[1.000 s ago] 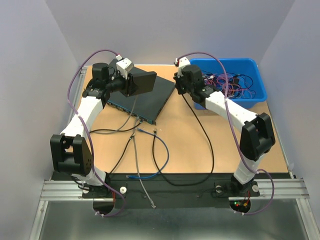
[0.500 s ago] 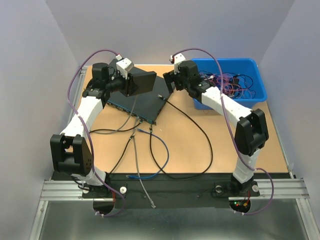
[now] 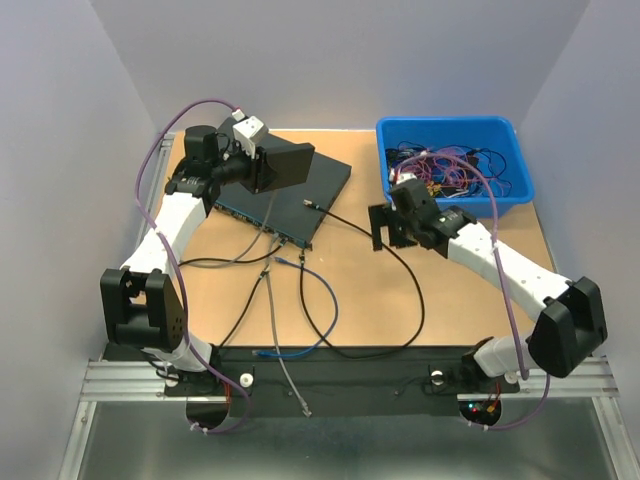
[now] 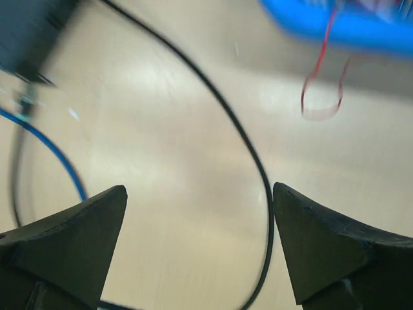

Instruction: Pull the plug from the switch port

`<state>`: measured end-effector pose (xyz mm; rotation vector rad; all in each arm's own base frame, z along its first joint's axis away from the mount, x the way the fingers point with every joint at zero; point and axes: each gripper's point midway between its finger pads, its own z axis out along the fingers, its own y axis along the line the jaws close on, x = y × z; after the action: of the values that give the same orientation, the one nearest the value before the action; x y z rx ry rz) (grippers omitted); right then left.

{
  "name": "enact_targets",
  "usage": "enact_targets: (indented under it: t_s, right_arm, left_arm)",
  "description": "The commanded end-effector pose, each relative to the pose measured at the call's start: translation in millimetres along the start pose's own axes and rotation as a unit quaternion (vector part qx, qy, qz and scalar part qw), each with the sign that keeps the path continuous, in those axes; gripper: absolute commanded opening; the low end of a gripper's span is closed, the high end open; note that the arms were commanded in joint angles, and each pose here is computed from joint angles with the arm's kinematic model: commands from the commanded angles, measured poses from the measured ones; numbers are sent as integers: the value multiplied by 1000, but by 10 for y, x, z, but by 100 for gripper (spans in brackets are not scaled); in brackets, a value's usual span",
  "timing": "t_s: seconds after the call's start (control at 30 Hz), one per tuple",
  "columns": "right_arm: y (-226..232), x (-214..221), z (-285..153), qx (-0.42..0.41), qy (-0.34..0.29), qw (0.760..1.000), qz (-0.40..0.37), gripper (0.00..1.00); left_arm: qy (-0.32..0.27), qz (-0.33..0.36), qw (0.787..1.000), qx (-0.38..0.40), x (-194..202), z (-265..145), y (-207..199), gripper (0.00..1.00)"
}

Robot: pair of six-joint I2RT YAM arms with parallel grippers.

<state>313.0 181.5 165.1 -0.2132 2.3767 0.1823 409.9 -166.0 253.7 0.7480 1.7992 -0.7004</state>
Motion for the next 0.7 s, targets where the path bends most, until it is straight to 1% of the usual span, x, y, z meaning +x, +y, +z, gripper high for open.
enact_targets:
  t_s: [0.0, 0.17, 0.23, 0.27, 0.37, 0.43, 0.53, 0.57, 0.6, 0.67]
  right_arm:
    - [-222, 898, 101, 68, 134, 986, 72, 100]
    - [-385, 1257, 249, 112, 188, 971, 98, 99]
    - [-459, 1337, 285, 123, 200, 966, 107, 98]
    - [-506, 1440, 316, 128, 217, 961, 112, 96]
    - [-561, 1562, 378, 134, 233, 956, 119, 95]
    - [-606, 1661, 410, 134, 244, 953, 124, 90]
    - [-657, 1780, 460, 131, 256, 948, 135, 78]
    - [-636, 1810, 468, 123, 260, 948, 135, 68]
    - [-633, 1839, 483, 120, 263, 948, 136, 63]
    - [-621, 1892, 523, 114, 268, 947, 135, 49]
  left_arm:
    - [-76, 67, 995, 23, -544, -152, -210, 0]
    - [-76, 68, 994, 31, -523, -162, -275, 0]
    - [-77, 71, 994, 36, -523, -170, -318, 0]
    - [-77, 72, 994, 37, -512, -179, -329, 0]
    - [-77, 74, 993, 40, -496, -186, -356, 0]
    - [-79, 76, 993, 44, -505, -200, -380, 0]
    - [-80, 76, 993, 50, -502, -206, -406, 0]
    - [-80, 76, 993, 51, -502, -207, -409, 0]
    - [-80, 76, 993, 51, -500, -209, -414, 0]
    - [-80, 77, 992, 54, -490, -207, -421, 0]
